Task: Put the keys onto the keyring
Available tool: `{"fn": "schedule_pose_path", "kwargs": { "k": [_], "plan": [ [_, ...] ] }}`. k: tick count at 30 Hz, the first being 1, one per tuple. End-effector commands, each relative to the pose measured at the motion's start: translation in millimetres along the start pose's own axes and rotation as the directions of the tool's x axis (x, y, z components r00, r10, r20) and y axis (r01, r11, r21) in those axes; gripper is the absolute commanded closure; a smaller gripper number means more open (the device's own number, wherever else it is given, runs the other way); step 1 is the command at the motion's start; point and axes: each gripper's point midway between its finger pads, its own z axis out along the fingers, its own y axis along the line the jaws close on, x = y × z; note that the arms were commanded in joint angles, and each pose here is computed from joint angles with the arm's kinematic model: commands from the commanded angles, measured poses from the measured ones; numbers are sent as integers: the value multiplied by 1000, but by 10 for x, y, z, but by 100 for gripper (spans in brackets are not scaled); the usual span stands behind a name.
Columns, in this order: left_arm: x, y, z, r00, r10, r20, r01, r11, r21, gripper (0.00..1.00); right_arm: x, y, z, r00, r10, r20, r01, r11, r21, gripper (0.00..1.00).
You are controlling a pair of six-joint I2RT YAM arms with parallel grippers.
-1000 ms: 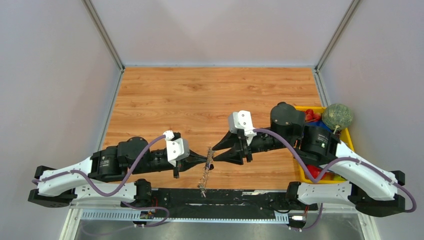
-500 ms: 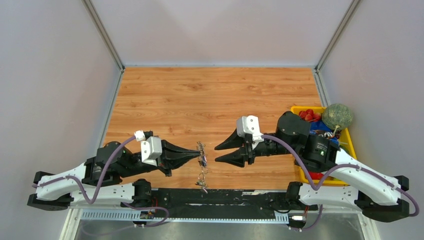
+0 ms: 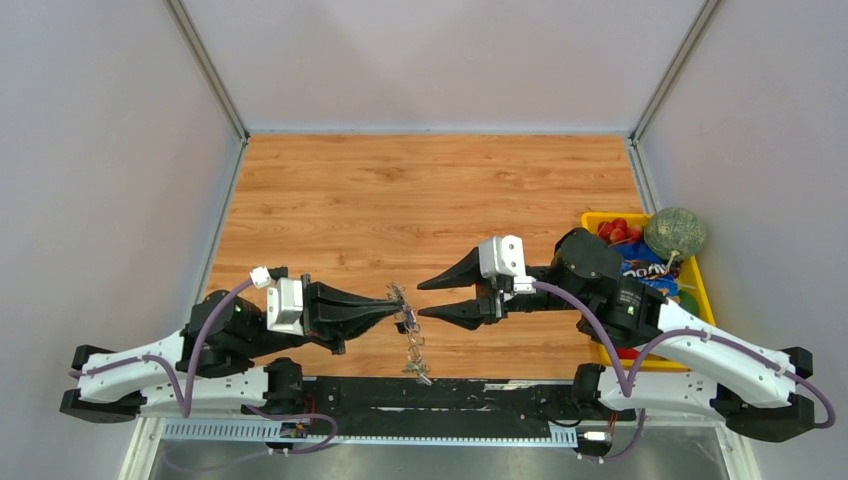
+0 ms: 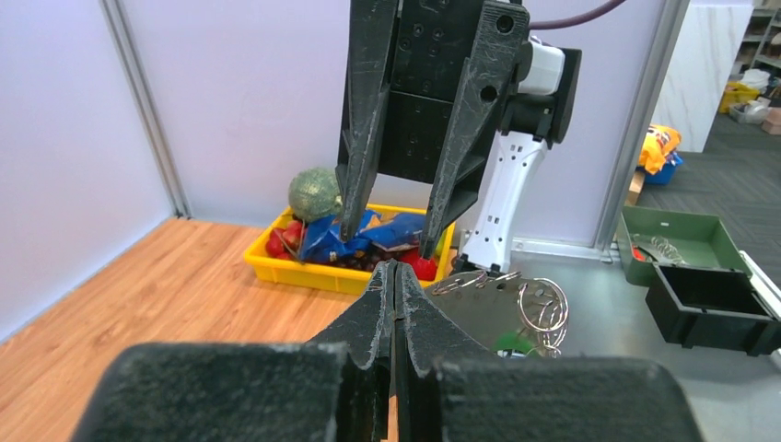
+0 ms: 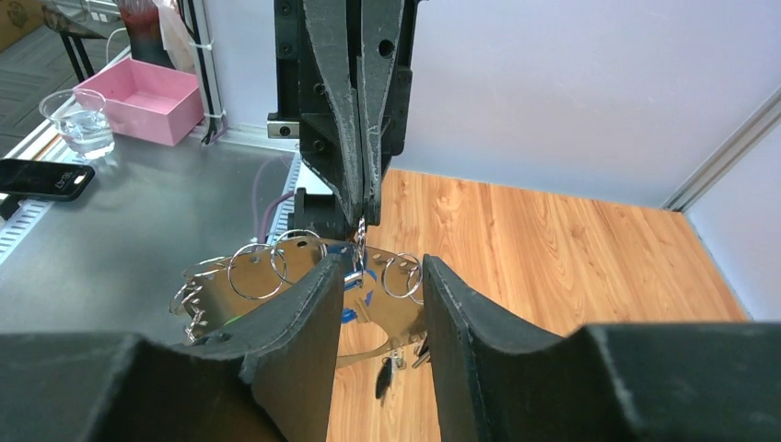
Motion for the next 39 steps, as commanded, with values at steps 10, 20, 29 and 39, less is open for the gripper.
{"fn": "schedule_pose_path", "kwargs": {
  "k": [10,20,29,39],
  "plan": [
    [-394,-78,-9,990,-17,142,11,999,45,100,-196,48,90,995,-58,84,62,997,-40,69],
    [-423,-84,-25,989,-17,150,10,999,49,100,-188,94,125,996,-39,79,44,997,-71,76],
    [-433,-76,-26,988,-15,154,8,999,44,100,-164,163,155,998,-20,67,28,993,-117,72],
    [-415,-59,-37,989,-8,151,3,999,35,100,-126,185,252,999,-1,54,8,990,-142,82]
  ]
}}
